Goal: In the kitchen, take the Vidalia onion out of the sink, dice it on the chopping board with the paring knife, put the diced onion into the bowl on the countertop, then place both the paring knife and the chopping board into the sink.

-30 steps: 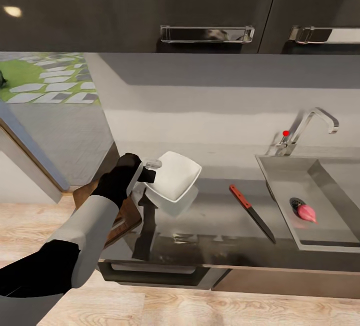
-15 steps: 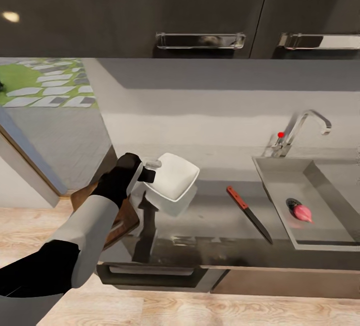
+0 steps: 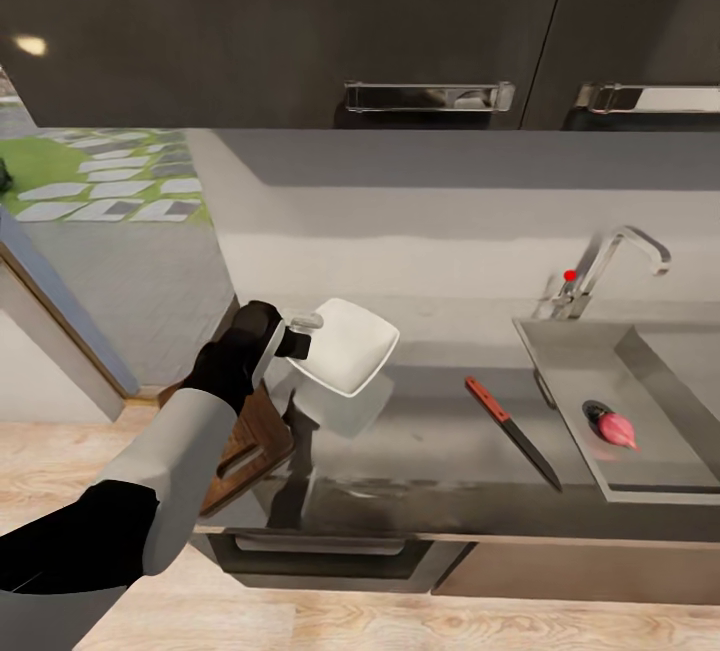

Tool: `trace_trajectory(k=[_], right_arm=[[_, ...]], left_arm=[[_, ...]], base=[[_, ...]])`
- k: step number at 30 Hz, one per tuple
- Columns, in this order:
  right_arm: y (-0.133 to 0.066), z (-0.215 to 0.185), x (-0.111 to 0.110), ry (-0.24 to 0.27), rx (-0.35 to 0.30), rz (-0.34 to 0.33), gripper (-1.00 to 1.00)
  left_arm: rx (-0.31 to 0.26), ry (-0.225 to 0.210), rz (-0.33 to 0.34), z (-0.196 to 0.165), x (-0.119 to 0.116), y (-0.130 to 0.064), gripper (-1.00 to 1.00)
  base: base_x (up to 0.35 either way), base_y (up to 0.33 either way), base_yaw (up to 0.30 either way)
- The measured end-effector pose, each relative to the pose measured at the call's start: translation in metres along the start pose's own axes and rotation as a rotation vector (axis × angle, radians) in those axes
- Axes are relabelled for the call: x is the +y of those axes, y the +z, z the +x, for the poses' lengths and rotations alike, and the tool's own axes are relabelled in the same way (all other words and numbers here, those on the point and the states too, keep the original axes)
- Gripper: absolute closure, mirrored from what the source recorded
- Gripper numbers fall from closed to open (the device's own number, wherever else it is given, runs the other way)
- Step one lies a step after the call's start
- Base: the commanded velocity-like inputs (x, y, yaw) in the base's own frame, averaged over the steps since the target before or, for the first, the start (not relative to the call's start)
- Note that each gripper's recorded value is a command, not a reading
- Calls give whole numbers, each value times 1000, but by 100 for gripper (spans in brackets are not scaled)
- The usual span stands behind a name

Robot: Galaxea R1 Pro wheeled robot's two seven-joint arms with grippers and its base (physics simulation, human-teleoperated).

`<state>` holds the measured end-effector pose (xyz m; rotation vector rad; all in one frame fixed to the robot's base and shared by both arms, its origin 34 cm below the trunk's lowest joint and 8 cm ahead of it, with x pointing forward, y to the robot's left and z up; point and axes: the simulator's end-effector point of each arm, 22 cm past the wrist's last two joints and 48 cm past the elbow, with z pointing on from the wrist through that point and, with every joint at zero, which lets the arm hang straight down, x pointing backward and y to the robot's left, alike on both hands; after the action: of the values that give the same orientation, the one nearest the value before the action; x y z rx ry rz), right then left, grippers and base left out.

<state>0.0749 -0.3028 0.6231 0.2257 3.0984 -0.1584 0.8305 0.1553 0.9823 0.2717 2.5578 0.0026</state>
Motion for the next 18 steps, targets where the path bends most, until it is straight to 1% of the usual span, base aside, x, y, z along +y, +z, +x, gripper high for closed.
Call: trace_trajectory(k=[7,15,18], right_arm=[[0,-4,1,1,-11,-1,-100],[1,-9,2,3,-22,-5,-100],[1,-10,3,4,-27,-6,-100]], left_arm=[[-12,1,-3,-5,1,-7,100],[-24,-2,-8,-10,3,-14,100],[-27,-8,-26,-10,14,-17,100]], base=[[0,23,0],[3,224,0],[48,252,0]])
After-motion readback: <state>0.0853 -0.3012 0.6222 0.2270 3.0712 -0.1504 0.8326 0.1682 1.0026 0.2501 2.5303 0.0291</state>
